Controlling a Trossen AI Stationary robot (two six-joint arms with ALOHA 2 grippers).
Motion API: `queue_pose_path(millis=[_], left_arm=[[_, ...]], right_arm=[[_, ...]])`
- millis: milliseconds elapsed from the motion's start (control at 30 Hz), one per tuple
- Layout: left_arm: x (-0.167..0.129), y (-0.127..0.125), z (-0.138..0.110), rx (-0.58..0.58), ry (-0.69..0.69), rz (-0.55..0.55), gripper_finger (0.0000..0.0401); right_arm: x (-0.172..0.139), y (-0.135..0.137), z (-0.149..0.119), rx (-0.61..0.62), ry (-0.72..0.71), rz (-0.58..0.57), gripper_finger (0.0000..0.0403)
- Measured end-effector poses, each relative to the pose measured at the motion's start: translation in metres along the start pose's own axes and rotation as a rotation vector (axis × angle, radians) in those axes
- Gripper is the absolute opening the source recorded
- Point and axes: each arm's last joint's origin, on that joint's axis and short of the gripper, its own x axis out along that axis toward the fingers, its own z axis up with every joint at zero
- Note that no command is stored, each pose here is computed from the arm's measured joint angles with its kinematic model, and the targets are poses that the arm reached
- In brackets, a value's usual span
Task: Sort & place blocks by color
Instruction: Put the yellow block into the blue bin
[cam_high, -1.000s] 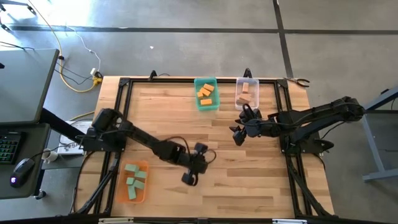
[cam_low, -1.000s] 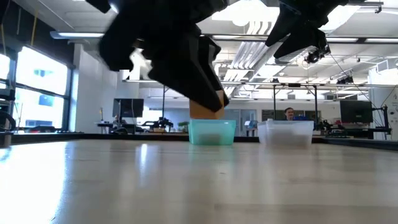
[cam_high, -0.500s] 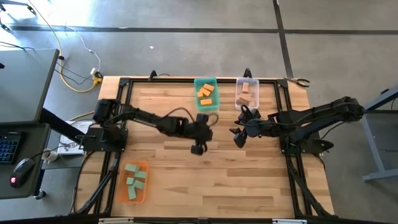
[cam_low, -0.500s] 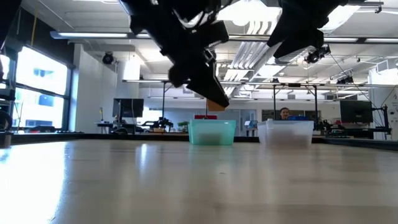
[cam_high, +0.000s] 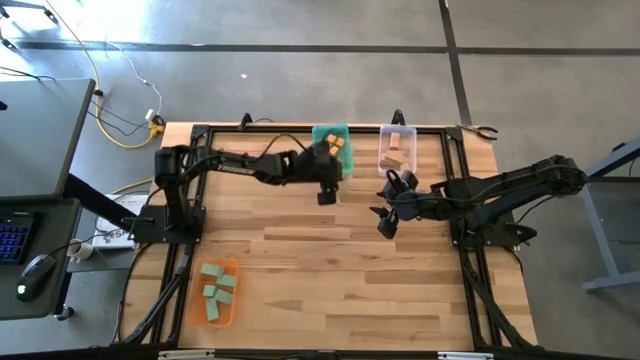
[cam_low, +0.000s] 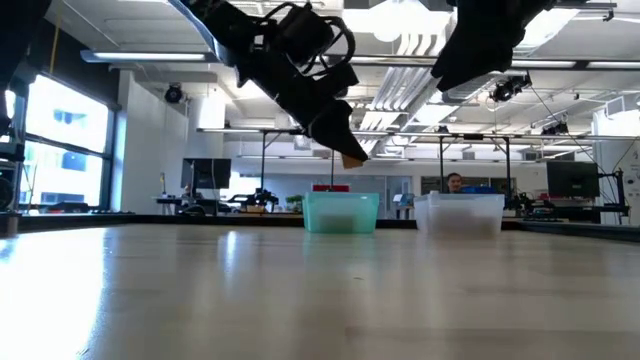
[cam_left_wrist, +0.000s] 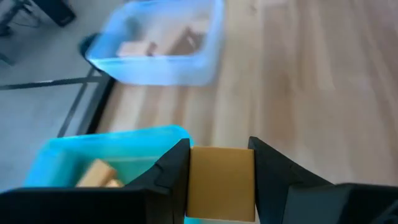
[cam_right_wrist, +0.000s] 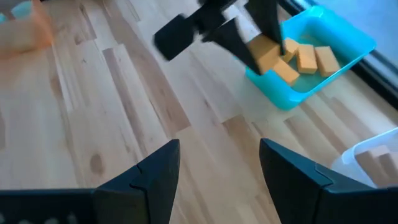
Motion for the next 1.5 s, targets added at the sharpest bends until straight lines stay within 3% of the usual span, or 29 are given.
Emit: queue_pose_path(millis=[300, 633, 1167, 1500], left_arm=[[0.004, 0.044, -0.005, -0.128, -0.088, 0.060, 0.0108], [0.004, 0.071, -0.015, -0.216, -0.098, 0.069, 0.0108], [0.004, 0.079, -0.020, -0.267, -0.117, -0.013, 0.0112], [0.005, 0.084, -0.035, -0.272, -0.002, -0.019, 0.0113]], right_arm=[[0.000, -0.003, 0.001, -0.078, -0.042, -0.089, 0.0209], [0.000, -0.005, 0.002, -0.156, -0.062, -0.162, 0.0209], [0.000, -0.007, -0.001, -0.121, -0.041, -0.171, 0.0209], [0.000, -0.006, -0.001, -0.036, -0.045, -0.161, 0.0209]])
